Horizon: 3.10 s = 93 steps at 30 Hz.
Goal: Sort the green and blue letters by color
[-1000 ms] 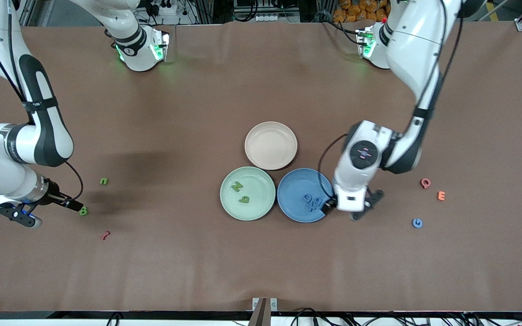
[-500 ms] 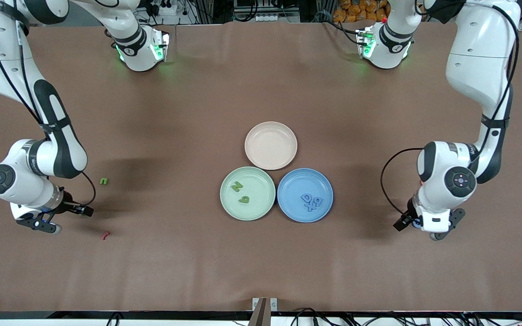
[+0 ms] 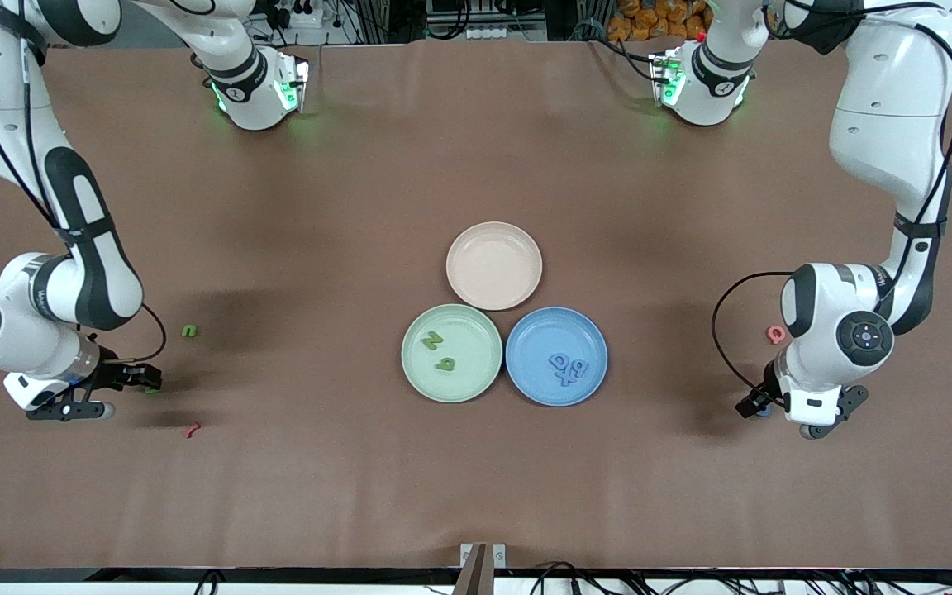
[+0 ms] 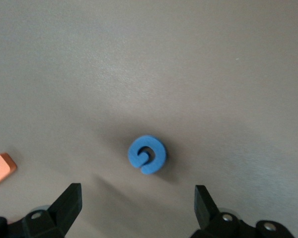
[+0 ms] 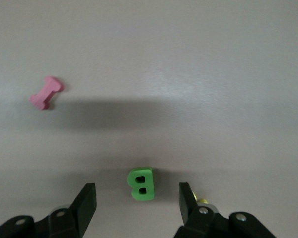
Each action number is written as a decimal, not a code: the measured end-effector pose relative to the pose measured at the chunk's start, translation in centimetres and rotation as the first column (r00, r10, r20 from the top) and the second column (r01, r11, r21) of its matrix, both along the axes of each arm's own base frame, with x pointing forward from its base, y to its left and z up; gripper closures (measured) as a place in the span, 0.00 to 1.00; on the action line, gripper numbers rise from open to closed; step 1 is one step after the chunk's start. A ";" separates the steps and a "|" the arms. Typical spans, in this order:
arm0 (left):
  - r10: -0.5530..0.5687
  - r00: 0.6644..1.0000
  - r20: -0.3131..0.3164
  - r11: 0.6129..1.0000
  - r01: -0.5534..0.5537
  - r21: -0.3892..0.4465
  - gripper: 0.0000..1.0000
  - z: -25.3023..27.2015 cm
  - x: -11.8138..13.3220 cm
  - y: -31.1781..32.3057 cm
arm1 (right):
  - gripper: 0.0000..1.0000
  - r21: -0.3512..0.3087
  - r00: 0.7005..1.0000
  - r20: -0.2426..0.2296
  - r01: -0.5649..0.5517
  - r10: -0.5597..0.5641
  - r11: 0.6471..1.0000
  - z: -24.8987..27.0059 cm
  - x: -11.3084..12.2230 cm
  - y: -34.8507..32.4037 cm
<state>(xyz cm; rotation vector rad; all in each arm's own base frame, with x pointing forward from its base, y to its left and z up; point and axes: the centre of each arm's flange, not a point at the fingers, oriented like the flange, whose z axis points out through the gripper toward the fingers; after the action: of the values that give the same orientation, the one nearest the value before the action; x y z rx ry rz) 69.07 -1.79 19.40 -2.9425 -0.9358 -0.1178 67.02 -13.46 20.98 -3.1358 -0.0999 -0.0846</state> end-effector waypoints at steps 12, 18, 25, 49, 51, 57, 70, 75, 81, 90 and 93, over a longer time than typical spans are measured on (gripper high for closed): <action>-0.087 0.996 -0.013 0.996 0.087 0.006 0.00 -1.0 0.5 2.8 | 0.29 0.024 0.997 -0.021 -0.076 0.076 0.997 -1.7 -0.6 -1.0; -0.098 0.995 0.002 0.995 0.098 0.005 0.00 -0.9 1.2 2.4 | 0.33 0.028 0.996 -0.033 -0.085 0.086 0.996 -2.5 -0.6 -0.4; -0.105 0.994 0.005 0.994 0.105 0.003 0.00 -1.2 1.6 1.9 | 0.34 0.031 0.995 -0.044 -0.094 0.095 0.995 -3.2 -0.7 0.0; -0.111 0.994 -0.009 0.994 0.111 -0.002 0.00 -2.8 1.6 1.5 | 0.75 0.004 0.988 -0.046 -0.149 0.149 0.989 -2.8 -0.2 0.8; -0.111 0.994 -0.009 0.994 0.111 -0.002 0.00 -2.8 1.6 1.5 | 0.75 0.008 0.988 -0.053 -0.143 0.143 0.990 -2.4 0.1 0.8; -0.111 0.994 -0.009 0.994 0.111 -0.002 0.00 -2.8 1.6 1.5 | 0.75 0.031 0.990 -0.106 -0.087 0.089 0.996 0.4 1.5 1.1; -0.111 0.994 -0.009 0.994 0.111 -0.002 0.00 -2.8 1.6 1.5 | 0.75 0.055 0.992 -0.128 0.029 -0.021 0.998 7.0 3.7 8.4; -0.111 0.994 -0.009 0.994 0.111 -0.002 0.00 -2.8 1.6 1.5 | 0.75 0.069 0.988 -0.120 0.107 -0.098 0.992 8.4 4.1 12.5; -0.111 0.994 -0.009 0.994 0.111 -0.002 0.00 -2.8 1.6 1.5 | 0.75 0.072 0.972 -0.108 0.216 -0.208 0.974 9.8 4.5 17.7; -0.111 0.994 -0.009 0.994 0.111 -0.002 0.00 -2.8 1.6 1.5 | 0.75 0.084 0.944 -0.050 0.330 -0.327 0.940 13.4 4.5 29.2; -0.111 0.994 -0.009 0.994 0.111 -0.002 0.00 -2.8 1.6 1.5 | 0.75 0.082 0.943 -0.036 0.334 -0.332 0.939 14.0 4.0 32.4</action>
<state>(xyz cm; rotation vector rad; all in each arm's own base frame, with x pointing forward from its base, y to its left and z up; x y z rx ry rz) 70.65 -0.24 16.56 -2.9931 -0.7719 -0.1082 71.04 18.94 34.99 -3.0295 0.4253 -0.0532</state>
